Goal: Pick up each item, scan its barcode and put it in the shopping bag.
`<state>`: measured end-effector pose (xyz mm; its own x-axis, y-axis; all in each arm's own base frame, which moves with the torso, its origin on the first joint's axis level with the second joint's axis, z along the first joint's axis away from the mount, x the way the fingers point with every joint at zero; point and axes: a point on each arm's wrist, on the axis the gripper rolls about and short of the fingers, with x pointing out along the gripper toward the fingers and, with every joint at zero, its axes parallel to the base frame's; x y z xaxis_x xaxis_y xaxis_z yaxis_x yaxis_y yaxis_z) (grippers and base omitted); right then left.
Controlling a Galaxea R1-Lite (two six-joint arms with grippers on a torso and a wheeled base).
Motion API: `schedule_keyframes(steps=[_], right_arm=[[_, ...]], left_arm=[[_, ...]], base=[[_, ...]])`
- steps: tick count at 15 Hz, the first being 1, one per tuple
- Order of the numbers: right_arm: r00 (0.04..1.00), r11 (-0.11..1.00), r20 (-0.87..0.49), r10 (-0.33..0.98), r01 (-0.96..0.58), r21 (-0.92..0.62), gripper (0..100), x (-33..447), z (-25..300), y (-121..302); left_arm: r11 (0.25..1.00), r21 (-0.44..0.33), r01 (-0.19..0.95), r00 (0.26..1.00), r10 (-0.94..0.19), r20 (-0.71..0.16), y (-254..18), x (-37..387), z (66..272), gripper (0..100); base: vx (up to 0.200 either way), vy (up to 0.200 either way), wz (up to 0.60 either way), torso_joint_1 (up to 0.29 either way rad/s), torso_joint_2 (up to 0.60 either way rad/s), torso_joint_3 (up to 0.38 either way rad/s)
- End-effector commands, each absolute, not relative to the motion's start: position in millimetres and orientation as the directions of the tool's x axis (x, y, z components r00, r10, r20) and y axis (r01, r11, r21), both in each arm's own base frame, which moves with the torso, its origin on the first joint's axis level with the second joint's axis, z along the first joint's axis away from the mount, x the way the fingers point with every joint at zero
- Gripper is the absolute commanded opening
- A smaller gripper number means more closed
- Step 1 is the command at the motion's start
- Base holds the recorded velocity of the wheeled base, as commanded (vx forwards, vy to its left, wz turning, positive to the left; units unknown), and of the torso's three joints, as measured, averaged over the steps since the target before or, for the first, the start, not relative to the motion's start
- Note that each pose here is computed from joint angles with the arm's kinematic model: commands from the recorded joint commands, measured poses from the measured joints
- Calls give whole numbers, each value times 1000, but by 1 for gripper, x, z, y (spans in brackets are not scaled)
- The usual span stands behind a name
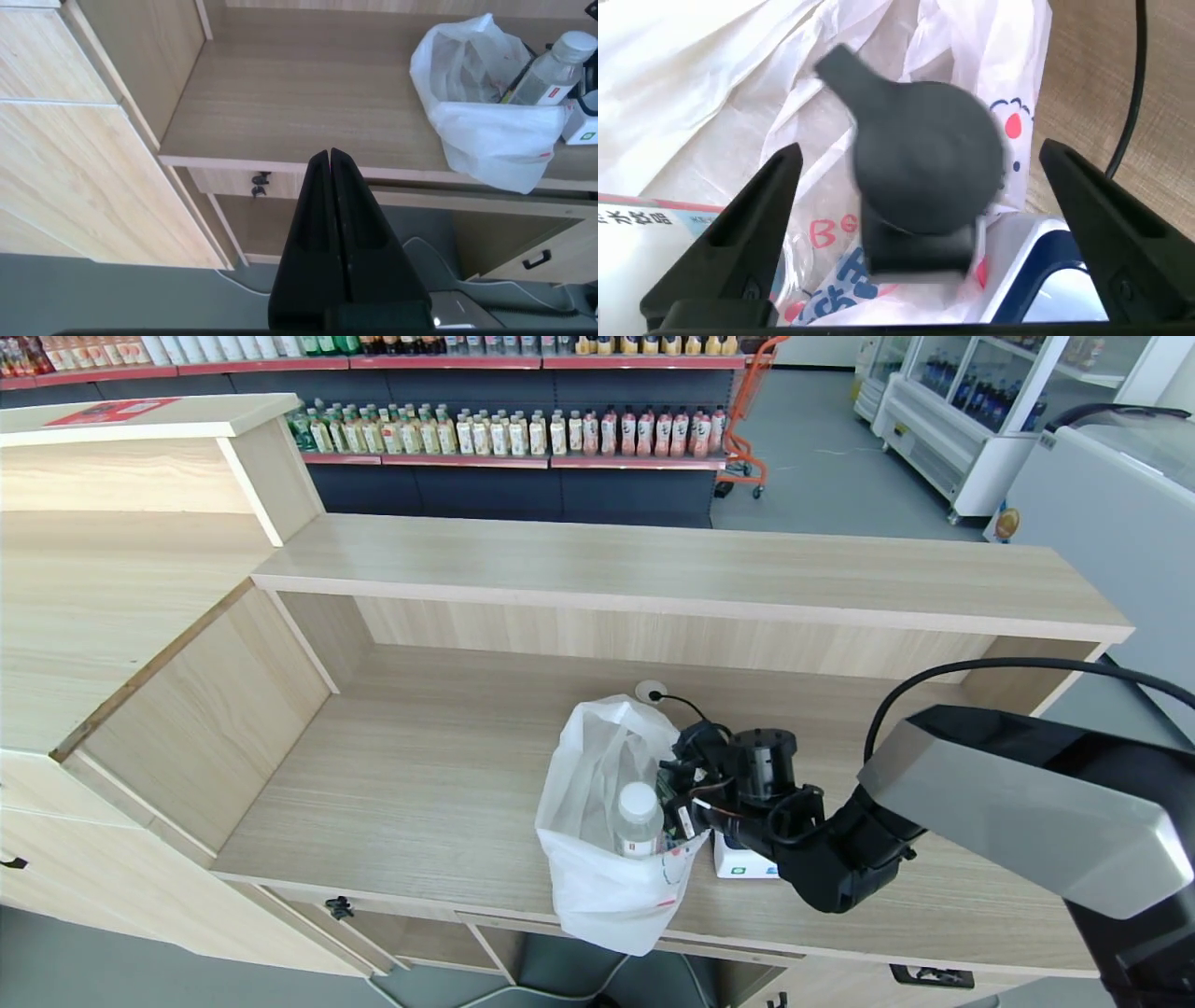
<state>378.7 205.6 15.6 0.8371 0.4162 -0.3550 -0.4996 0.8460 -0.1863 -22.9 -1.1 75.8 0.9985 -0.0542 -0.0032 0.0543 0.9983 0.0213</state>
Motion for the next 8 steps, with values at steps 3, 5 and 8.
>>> schedule_keyframes(steps=[3,5,8], right_arm=[[880,874,-256,400,-451,-181,100,379,66,185],[898,895,-213,386,-420,-151,100,372,92,172],[903,913,-168,395,-407,-40,100,325,150,151]], left_arm=[[998,21,55,998,-55,-3,-1,-23,76,0],[998,21,54,999,-54,-3,-1,-23,76,0],[998,21,54,999,-54,-3,-1,-23,76,0]], base=[[0,0,0,0,0,0],[0,0,0,0,0,0],[0,0,0,0,0,0]])
